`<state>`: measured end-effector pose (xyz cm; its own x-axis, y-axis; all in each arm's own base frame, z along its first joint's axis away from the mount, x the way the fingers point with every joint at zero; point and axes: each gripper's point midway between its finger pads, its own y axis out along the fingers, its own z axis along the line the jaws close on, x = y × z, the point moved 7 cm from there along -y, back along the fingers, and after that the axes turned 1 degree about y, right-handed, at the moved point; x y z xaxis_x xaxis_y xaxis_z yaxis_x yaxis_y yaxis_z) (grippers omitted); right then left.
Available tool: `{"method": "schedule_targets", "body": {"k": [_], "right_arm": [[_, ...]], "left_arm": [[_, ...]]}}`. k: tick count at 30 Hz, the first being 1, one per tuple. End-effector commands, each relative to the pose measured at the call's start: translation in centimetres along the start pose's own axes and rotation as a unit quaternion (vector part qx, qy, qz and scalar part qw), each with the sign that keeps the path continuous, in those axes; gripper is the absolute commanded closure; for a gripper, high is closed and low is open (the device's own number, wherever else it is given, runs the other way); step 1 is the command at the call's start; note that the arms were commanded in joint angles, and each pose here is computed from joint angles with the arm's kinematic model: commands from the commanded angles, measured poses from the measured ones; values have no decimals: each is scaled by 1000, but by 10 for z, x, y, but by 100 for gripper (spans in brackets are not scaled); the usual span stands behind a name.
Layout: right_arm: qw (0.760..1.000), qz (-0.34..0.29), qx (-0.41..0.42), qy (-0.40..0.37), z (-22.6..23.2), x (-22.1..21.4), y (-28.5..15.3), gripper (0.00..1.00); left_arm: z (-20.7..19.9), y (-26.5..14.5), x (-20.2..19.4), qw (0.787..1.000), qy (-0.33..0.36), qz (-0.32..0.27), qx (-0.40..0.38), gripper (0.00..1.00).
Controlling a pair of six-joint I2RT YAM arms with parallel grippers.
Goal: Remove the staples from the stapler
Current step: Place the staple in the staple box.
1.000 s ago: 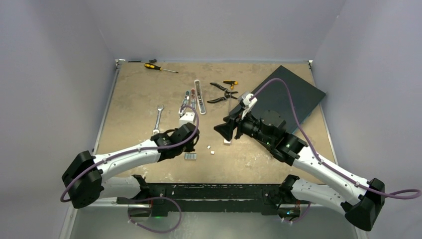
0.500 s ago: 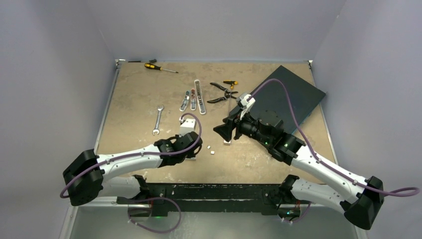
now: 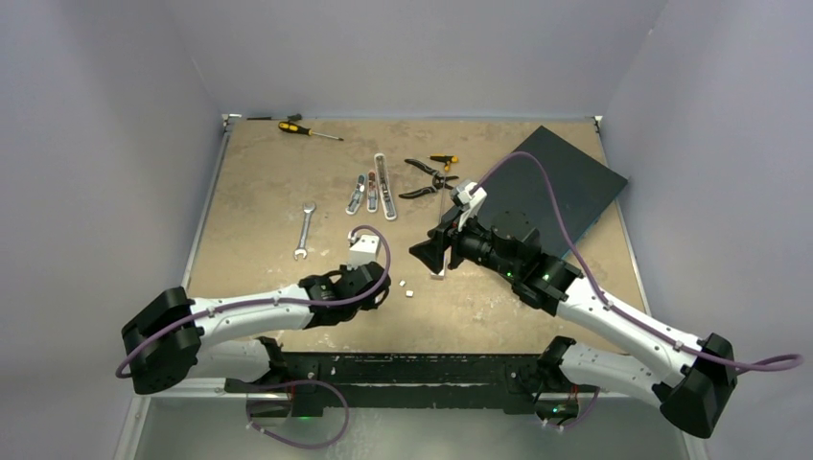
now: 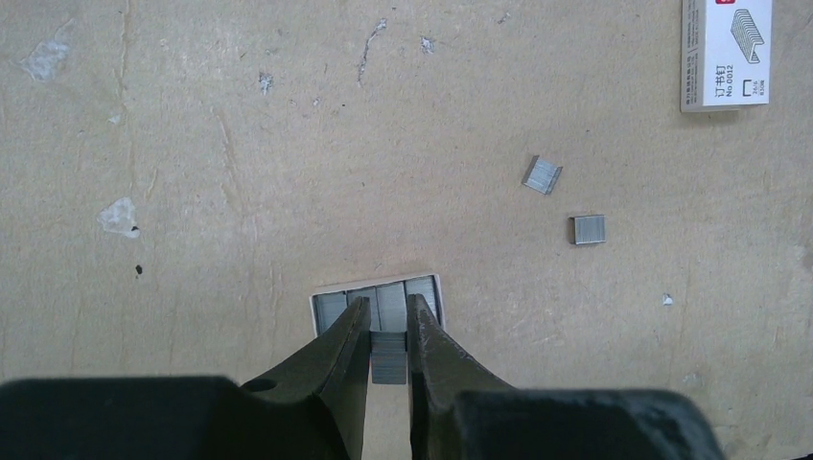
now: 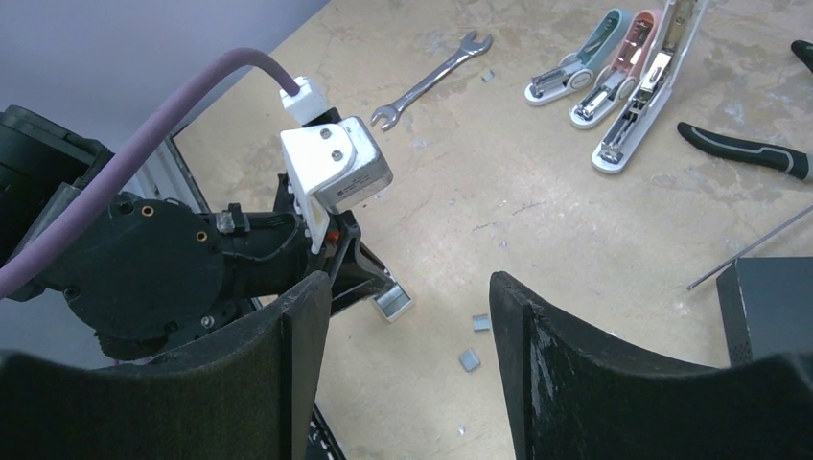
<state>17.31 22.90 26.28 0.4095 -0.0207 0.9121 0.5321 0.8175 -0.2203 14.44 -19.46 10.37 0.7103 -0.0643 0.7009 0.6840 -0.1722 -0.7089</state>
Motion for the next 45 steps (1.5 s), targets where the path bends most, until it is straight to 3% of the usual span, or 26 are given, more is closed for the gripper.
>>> {"method": "schedule_targets", "body": {"k": [1,45], "right_arm": [[1000,-14,7,0,2,6,1,36],[1000,0,17,-8,4,7,6,34]], "left_arm": [[-2,3,1,1000,-8,-20,0,100],[4,16,-15,999,-5,-36,10,100]]}}
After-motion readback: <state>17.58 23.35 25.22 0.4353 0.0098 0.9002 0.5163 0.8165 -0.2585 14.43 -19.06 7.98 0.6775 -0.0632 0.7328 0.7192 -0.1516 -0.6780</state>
